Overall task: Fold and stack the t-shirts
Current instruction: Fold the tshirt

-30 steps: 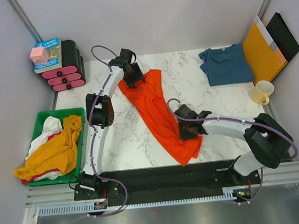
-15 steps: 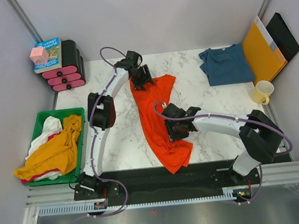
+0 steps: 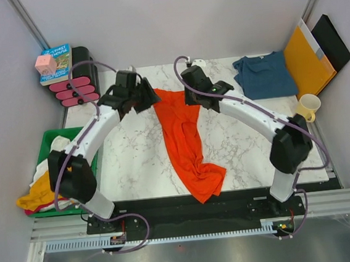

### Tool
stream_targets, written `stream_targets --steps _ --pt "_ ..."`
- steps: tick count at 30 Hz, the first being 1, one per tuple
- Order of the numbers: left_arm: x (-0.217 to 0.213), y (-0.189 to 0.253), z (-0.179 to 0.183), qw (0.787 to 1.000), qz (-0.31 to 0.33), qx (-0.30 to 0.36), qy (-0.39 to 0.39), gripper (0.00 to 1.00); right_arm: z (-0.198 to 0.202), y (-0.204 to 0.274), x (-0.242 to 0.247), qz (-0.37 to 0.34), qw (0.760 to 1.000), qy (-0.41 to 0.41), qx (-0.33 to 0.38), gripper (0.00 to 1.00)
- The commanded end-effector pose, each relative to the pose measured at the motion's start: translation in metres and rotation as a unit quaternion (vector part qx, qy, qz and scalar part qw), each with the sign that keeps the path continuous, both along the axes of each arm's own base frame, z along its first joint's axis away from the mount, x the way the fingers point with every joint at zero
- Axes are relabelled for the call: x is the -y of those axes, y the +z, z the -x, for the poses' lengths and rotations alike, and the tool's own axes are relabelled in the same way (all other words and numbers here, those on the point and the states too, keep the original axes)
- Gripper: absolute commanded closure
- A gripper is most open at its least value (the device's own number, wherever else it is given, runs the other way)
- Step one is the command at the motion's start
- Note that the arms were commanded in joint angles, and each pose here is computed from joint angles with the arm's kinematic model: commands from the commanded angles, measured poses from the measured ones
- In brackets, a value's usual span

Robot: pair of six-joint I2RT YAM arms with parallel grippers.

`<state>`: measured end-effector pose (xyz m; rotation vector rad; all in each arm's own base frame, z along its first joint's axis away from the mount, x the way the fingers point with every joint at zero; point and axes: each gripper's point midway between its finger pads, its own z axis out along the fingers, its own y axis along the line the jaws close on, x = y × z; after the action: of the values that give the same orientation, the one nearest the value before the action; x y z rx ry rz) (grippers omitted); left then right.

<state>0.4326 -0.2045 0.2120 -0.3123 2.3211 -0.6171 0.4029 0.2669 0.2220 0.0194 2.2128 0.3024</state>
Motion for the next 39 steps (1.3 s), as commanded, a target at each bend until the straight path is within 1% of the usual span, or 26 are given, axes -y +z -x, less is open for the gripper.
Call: stream_targets --steps 1,2,3,4,5,6,7,8,11,18,19,21,22,24,25,26,27,28,29,30,31,32,33,34,36,39 --pt "0.006 -0.036 0.078 1.000 0.011 -0.015 0.002 0.38 -0.025 -0.062 0.001 0.085 0.996 -0.004 -0.040 1.00" --pt "0.000 -0.065 0.104 0.999 -0.001 -0.039 0.000 0.38 -0.030 -0.076 0.000 0.092 0.995 0.000 -0.046 1.00" --pt "-0.001 -0.069 0.117 0.999 0.000 -0.037 -0.003 0.38 -0.037 -0.077 -0.004 0.088 0.995 0.001 -0.041 1.00" --pt "-0.004 -0.052 0.130 1.000 0.009 -0.004 -0.002 0.38 -0.040 -0.084 -0.005 0.093 0.995 -0.001 -0.044 1.00" --pt "-0.011 -0.071 0.147 1.000 0.004 -0.022 0.000 0.38 -0.043 -0.097 -0.005 0.100 0.994 -0.001 -0.054 1.00" --pt "-0.014 -0.071 0.156 1.000 0.010 -0.019 0.000 0.38 -0.049 -0.099 -0.008 0.098 0.994 -0.002 -0.053 1.00" --pt "-0.015 -0.062 0.166 1.000 0.027 -0.008 -0.007 0.38 -0.051 -0.115 -0.009 0.105 0.992 0.000 -0.065 1.00" --pt "-0.020 -0.070 0.175 1.000 0.026 -0.014 -0.006 0.38 -0.054 -0.120 -0.010 0.105 0.992 0.000 -0.068 1.00" --pt "-0.025 -0.068 0.195 0.999 0.041 -0.012 -0.014 0.38 -0.061 -0.137 -0.014 0.115 0.991 0.002 -0.073 1.00" --pt "-0.035 -0.077 0.218 0.999 0.030 -0.039 -0.019 0.37 -0.076 -0.173 -0.019 0.126 0.988 0.003 -0.090 0.98" --pt "-0.036 -0.079 0.219 0.998 0.030 -0.042 -0.019 0.37 -0.080 -0.189 -0.013 0.127 0.986 -0.002 -0.106 0.98" --pt "-0.039 -0.081 0.223 0.998 0.024 -0.048 -0.018 0.37 -0.086 -0.195 -0.012 0.117 0.986 -0.007 -0.118 0.98" --pt "-0.039 -0.082 0.224 0.998 0.023 -0.050 -0.017 0.37 -0.091 -0.210 -0.003 0.118 0.984 -0.020 -0.131 0.98" --pt "-0.040 -0.083 0.225 0.998 0.020 -0.054 -0.017 0.37 -0.104 -0.207 -0.001 0.111 0.985 -0.030 -0.132 0.98" --pt "-0.040 -0.084 0.226 0.998 0.018 -0.058 -0.018 0.37 -0.110 -0.222 0.006 0.110 0.982 -0.039 -0.147 0.98" --pt "-0.040 -0.084 0.226 0.998 0.017 -0.059 -0.018 0.37 -0.124 -0.209 0.004 0.097 0.985 -0.045 -0.137 0.97" --pt "-0.040 -0.085 0.227 0.998 0.018 -0.064 -0.021 0.37 -0.131 -0.209 0.005 0.091 0.985 -0.048 -0.139 0.97" --pt "-0.039 -0.087 0.227 0.997 0.016 -0.068 -0.023 0.37 -0.138 -0.224 0.012 0.081 0.983 -0.057 -0.155 0.97" --pt "-0.039 -0.088 0.228 0.997 0.013 -0.071 -0.025 0.37 -0.152 -0.207 0.008 0.063 0.986 -0.060 -0.140 0.96" --pt "-0.039 -0.089 0.229 0.997 0.011 -0.077 -0.026 0.37 -0.157 -0.218 0.009 0.053 0.986 -0.060 -0.147 0.96" --pt "-0.038 -0.091 0.229 0.996 0.008 -0.083 -0.030 0.37 -0.166 -0.217 0.013 0.032 0.986 -0.066 -0.149 0.95" --pt "-0.038 -0.091 0.229 0.996 0.006 -0.084 -0.032 0.37 -0.177 -0.205 0.011 0.013 0.989 -0.068 -0.134 0.94" --pt "-0.037 -0.092 0.229 0.996 0.005 -0.086 -0.036 0.37 -0.180 -0.218 0.012 0.007 0.988 -0.068 -0.142 0.93" --pt "-0.037 -0.096 0.228 0.995 0.000 -0.092 -0.035 0.37 -0.192 -0.210 0.014 -0.011 0.989 -0.069 -0.129 0.91" --pt "-0.036 -0.098 0.227 0.995 -0.006 -0.096 -0.039 0.37 -0.195 -0.218 0.011 -0.031 0.988 -0.060 -0.136 0.89" --pt "-0.036 -0.102 0.223 0.994 -0.017 -0.105 -0.041 0.36 -0.199 -0.219 0.005 -0.048 0.990 -0.045 -0.128 0.80"
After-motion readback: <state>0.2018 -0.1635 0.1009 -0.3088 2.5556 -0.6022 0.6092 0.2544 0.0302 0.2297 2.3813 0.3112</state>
